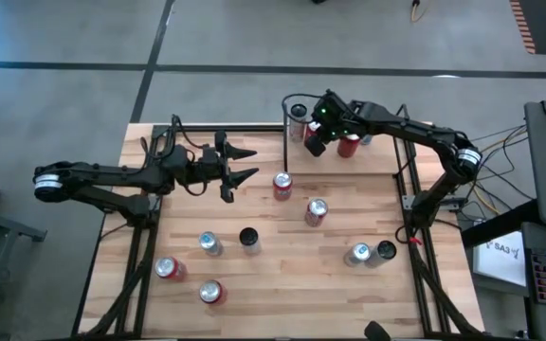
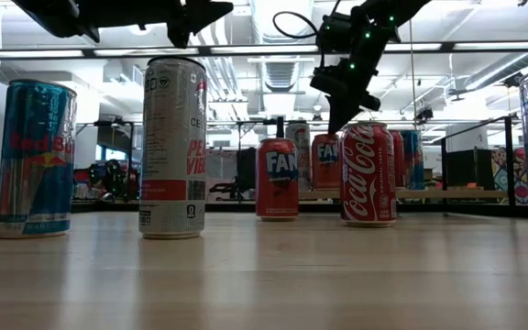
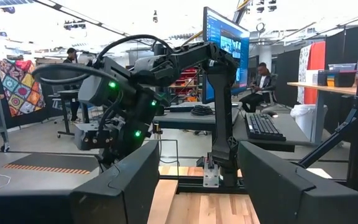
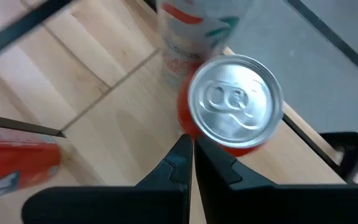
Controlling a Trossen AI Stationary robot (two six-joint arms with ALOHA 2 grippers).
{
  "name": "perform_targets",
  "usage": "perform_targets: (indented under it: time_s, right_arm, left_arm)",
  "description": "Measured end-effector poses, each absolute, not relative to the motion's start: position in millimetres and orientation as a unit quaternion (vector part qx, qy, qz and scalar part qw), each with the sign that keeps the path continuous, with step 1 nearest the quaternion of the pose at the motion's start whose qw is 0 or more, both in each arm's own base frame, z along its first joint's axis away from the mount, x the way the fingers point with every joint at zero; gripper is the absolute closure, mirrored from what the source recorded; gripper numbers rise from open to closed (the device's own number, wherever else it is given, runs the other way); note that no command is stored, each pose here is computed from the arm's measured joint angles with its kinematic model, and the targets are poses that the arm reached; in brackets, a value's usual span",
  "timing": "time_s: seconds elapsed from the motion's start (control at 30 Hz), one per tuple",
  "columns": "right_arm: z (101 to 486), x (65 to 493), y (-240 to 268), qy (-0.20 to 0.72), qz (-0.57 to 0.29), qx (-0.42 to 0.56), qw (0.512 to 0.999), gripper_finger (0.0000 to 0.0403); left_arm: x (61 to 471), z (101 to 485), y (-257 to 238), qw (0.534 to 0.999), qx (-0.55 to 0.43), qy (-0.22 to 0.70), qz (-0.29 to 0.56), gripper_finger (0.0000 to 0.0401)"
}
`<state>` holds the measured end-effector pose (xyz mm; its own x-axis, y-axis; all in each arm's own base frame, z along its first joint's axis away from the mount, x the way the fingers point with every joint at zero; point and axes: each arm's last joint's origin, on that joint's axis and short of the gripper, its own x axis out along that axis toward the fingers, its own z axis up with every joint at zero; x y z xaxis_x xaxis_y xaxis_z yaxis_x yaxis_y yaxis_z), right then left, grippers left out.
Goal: Place canned beverage on shelf
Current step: Put the bottom right orange soda can on the shelf
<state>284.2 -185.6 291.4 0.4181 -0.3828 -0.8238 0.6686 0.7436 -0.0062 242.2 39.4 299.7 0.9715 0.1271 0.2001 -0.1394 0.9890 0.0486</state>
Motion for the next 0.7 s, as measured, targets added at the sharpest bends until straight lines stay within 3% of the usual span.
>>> perform_targets:
  time_s: [0.3, 0.7]
  right_arm:
    - [300, 289, -192, 0.391, -0.316, 0.152, 0.851, 0.0394]
    - [296, 275, -212, 0.388, -0.346, 0.166, 0.838, 0.0394]
  left_arm:
    - [242, 300, 39, 0.992, 0.032, -0.099, 0.067, 0.0196]
    - [242, 300, 39, 0.992, 0.045, -0.098, 0.069, 0.0196]
